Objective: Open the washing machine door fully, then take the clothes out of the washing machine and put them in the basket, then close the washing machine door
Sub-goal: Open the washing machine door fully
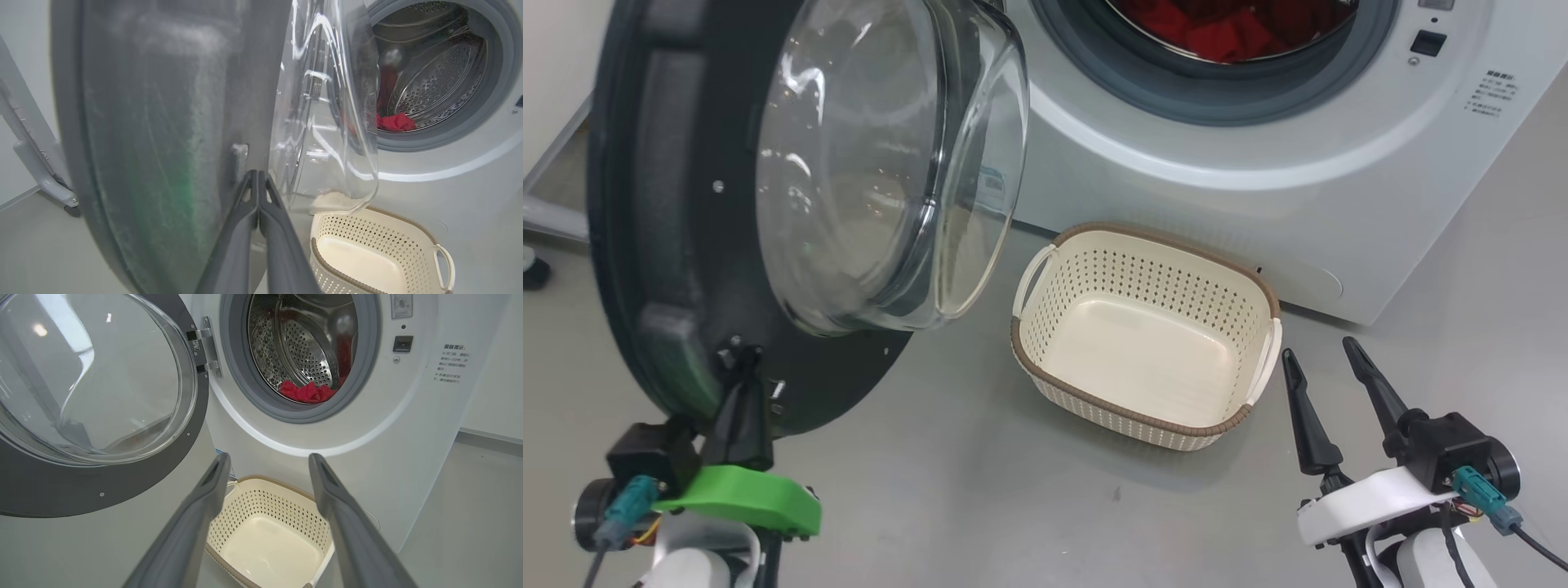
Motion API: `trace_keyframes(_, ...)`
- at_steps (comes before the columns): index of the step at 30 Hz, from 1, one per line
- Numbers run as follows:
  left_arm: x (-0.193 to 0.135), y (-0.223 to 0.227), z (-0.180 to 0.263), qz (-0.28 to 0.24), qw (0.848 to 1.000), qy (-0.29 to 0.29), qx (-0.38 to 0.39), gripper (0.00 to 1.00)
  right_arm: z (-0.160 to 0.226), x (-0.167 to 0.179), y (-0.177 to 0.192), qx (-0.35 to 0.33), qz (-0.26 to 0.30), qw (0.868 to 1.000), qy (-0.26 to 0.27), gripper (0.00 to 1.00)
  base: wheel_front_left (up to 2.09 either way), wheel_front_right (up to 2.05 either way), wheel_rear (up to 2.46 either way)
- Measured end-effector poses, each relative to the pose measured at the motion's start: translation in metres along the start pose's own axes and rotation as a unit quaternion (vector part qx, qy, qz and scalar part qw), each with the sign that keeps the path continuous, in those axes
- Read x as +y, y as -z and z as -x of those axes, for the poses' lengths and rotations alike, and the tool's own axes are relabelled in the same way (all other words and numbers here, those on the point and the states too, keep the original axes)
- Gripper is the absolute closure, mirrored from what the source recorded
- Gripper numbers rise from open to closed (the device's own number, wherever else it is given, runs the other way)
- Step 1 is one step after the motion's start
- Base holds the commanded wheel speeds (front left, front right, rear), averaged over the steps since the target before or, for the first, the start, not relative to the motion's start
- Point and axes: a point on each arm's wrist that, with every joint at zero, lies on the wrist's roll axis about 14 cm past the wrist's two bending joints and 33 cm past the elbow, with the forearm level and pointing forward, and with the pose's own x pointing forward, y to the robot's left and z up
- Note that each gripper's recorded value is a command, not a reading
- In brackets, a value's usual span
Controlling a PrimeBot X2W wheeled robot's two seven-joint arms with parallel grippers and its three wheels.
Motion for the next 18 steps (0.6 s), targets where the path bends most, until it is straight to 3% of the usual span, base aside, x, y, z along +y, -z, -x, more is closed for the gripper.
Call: trace_keyframes(18, 0.062, -0.011, -0.032, -0.001, 0.995, -0.101, -0.024, 1.00, -0.014, -0.016, 0.014, 0.011, -0.002, 1.000, 0.003, 0.00, 0.00, 0.00, 0.00)
